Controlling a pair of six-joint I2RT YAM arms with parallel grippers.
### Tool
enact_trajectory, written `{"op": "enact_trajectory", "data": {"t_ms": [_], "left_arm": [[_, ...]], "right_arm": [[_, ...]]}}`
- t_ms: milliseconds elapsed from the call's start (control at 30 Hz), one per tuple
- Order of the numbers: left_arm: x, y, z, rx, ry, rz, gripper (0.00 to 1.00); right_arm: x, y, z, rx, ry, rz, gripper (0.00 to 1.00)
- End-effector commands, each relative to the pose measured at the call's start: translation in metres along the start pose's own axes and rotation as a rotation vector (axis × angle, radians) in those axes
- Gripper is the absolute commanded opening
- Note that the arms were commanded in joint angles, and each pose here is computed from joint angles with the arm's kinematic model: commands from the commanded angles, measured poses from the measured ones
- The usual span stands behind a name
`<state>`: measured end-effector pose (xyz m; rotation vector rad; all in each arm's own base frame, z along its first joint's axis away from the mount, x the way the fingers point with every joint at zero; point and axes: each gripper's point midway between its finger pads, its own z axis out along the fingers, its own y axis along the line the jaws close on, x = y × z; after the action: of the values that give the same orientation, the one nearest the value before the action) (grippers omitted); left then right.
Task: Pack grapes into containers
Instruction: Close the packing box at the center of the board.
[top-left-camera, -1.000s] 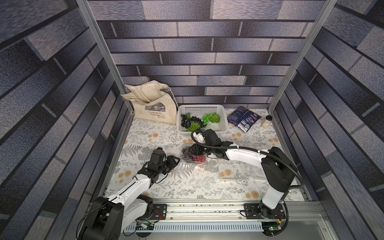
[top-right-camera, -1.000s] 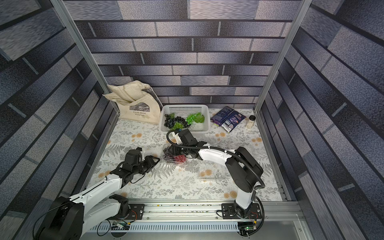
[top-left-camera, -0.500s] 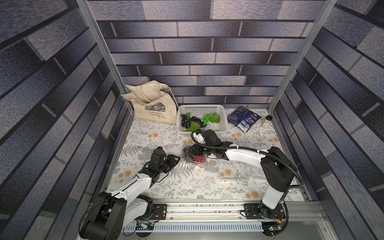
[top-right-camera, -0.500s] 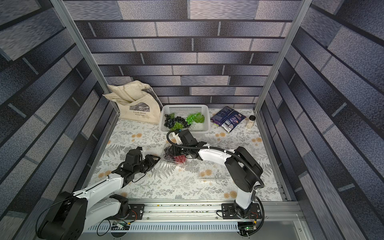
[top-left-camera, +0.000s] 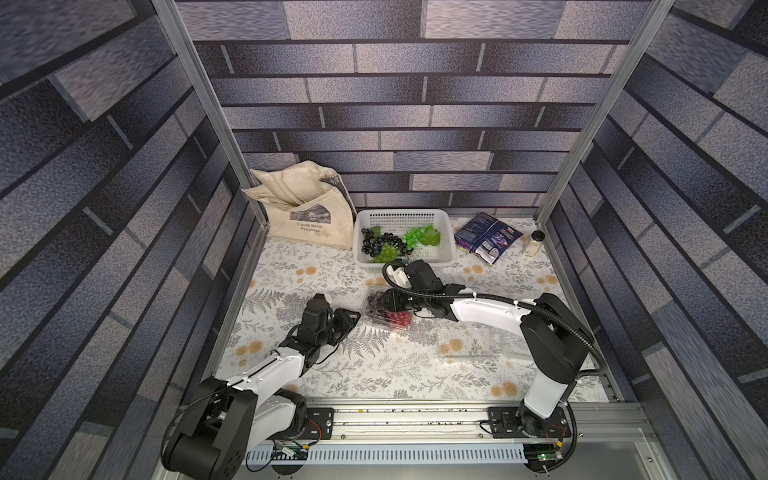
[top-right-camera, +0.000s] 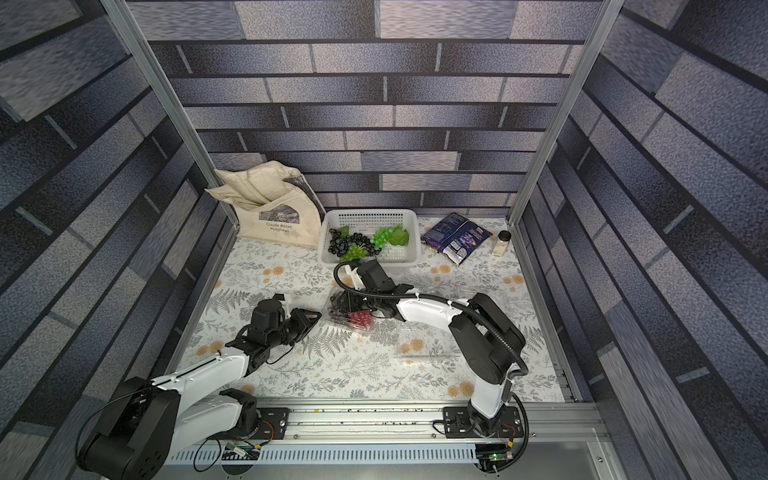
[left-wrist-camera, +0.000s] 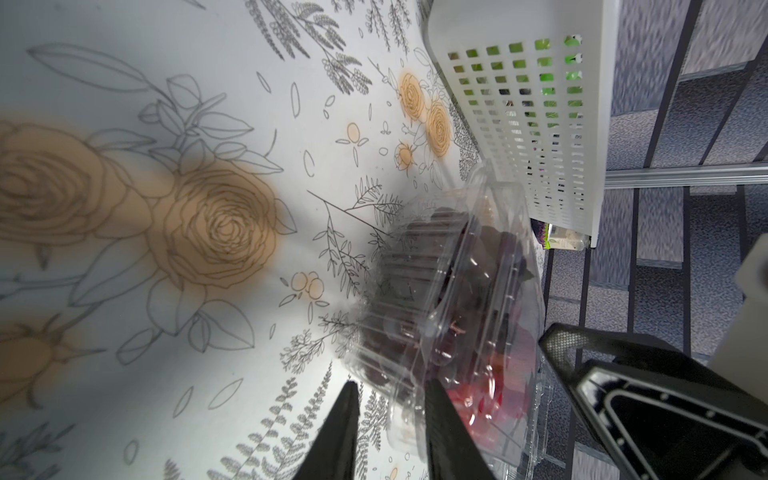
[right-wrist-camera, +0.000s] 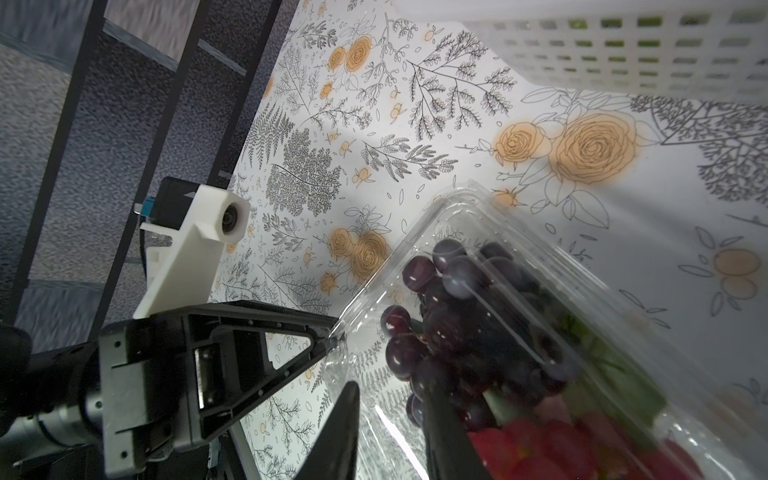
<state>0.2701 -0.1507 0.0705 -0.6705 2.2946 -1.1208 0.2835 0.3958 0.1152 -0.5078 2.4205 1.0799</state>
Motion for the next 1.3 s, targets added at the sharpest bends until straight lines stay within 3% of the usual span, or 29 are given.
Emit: {"op": "enact_trajectory", "data": {"t_ms": [0,1267], "left_arm": [[0.003,0.01,-0.001,-0.027,-0.01,-0.026,0.29],[0.01,0.019,0.003,0.008,-0.101,-0.102,0.22]], "right_arm": [[0.005,0.001,0.004,-0.011,0.001,0.006,0.28],[0.017,-0.008,0.004,0.001,0.011,0.026,0.27]]}}
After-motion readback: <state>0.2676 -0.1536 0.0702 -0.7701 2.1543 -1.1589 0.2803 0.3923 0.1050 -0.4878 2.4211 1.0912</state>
